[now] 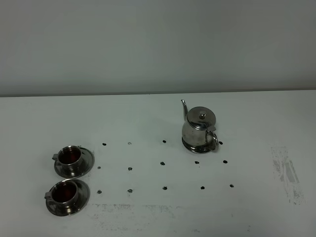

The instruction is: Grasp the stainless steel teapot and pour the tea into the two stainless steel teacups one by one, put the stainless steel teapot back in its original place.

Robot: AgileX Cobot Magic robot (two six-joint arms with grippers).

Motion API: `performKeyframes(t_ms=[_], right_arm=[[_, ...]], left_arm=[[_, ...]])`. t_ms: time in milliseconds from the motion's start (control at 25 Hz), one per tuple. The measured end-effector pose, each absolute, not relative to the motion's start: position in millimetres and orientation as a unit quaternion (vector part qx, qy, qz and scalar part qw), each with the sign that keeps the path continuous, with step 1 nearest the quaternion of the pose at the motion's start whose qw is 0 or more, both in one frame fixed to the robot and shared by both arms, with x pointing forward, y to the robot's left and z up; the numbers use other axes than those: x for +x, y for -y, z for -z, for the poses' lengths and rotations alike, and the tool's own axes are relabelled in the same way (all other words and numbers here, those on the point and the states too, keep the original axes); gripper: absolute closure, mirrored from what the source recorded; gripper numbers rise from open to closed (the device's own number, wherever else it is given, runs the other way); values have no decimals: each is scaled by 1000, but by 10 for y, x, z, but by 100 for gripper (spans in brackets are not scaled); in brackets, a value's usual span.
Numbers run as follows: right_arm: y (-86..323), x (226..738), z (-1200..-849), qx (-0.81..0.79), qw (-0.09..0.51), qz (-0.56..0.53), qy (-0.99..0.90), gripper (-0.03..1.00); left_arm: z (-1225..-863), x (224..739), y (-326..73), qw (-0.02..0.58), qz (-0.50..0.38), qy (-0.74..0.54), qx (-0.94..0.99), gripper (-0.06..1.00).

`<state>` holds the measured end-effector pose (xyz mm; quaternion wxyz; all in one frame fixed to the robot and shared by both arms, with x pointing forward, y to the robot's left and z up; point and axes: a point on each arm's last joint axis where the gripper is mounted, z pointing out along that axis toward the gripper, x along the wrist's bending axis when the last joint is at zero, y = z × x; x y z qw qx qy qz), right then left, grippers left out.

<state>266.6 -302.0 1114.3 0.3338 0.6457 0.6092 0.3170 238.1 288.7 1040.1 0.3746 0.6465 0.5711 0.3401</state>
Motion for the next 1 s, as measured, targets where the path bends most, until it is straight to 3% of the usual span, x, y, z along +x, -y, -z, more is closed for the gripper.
performKeyframes(t_ms=[200, 520, 1000], right_arm=[[2975, 2364, -10941, 612, 362, -374, -595, 39], [2930, 2288, -10662, 589, 359, -388, -611, 39], [2920, 2304, -10540, 577, 353, -369, -637, 39]], left_arm=[[-10401, 2381, -2887, 375, -340, -571, 646, 40], [-10401, 2381, -2887, 375, -340, -571, 646, 40], [-10401, 2381, -2887, 375, -340, -571, 646, 40]])
